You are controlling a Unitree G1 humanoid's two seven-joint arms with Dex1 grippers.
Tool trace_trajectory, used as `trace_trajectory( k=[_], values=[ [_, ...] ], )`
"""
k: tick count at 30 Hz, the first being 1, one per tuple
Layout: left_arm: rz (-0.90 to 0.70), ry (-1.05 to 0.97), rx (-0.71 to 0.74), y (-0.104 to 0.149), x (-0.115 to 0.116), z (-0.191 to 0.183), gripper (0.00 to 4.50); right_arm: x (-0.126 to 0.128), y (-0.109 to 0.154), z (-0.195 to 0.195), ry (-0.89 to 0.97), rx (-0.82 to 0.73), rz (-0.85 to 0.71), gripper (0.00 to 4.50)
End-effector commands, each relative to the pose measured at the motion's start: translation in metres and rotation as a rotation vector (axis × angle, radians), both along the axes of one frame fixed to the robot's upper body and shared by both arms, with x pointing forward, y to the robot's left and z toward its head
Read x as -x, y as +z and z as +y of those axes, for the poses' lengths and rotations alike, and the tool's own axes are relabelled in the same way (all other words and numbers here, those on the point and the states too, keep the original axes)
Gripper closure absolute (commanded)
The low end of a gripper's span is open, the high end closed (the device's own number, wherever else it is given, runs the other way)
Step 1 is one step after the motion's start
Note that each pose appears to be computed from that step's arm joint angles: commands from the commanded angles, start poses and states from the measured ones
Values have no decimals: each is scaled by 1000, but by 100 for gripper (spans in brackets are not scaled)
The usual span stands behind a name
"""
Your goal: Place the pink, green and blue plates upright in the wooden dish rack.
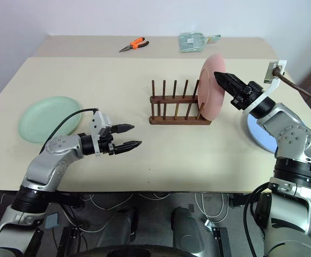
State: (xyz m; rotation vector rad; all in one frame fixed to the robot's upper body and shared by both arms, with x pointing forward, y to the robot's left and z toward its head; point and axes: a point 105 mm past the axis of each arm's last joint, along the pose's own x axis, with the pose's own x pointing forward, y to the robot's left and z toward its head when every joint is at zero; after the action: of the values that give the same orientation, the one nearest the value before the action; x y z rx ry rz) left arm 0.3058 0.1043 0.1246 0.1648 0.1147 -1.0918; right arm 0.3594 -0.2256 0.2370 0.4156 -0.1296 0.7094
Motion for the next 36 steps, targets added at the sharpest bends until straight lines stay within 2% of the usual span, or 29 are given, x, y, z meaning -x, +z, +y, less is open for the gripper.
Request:
trace_trajectory(
  k=[1, 3, 7, 9, 11, 12, 15, 18, 20, 24, 25, 30, 33, 36],
  values=[
    [-18, 56, 28, 9, -6, 7, 6, 0, 26, -13, -172, 225, -179, 114],
    [-51, 99, 25, 13, -11, 13, 6, 0, 33, -18, -233, 288, -227, 114],
    [-176, 486, 81, 39, -49, 73, 6, 15, 69, -28, -364, 473, -391, 114],
    [-245, 742, 93, 53, -64, 116, 0, 29, 78, -13, -300, 547, -450, 61],
    [-231, 942, 200, 63, -68, 155, 0, 40, 81, 8, -219, 588, -490, 4],
    [-224, 978, 237, 65, -67, 163, 0, 42, 81, 14, -201, 594, -495, 4],
    [-258, 1166, 224, 67, -62, 198, 0, 54, 67, 48, -58, 674, -506, 4],
    [-214, 1539, 138, 51, -46, 262, 0, 64, 28, 102, 146, 787, -500, 4],
    [-136, 1700, 171, 36, -31, 286, 0, 67, 0, 128, 234, 831, -492, 4],
    [31, 1760, 284, 11, -15, 288, 0, 67, -31, 153, 294, 816, -475, 4],
    [101, 1742, 352, 4, -15, 282, 0, 67, -36, 156, 306, 811, -471, 4],
    [250, 1660, 509, -7, -14, 259, 0, 68, -46, 163, 332, 800, -467, 4],
    [306, 1622, 567, -10, -16, 250, 81, 66, -48, 163, 325, 801, -470, 0],
    [335, 1628, 613, -11, -15, 250, 222, 64, -49, 162, 309, 807, -476, 0]
  ],
)
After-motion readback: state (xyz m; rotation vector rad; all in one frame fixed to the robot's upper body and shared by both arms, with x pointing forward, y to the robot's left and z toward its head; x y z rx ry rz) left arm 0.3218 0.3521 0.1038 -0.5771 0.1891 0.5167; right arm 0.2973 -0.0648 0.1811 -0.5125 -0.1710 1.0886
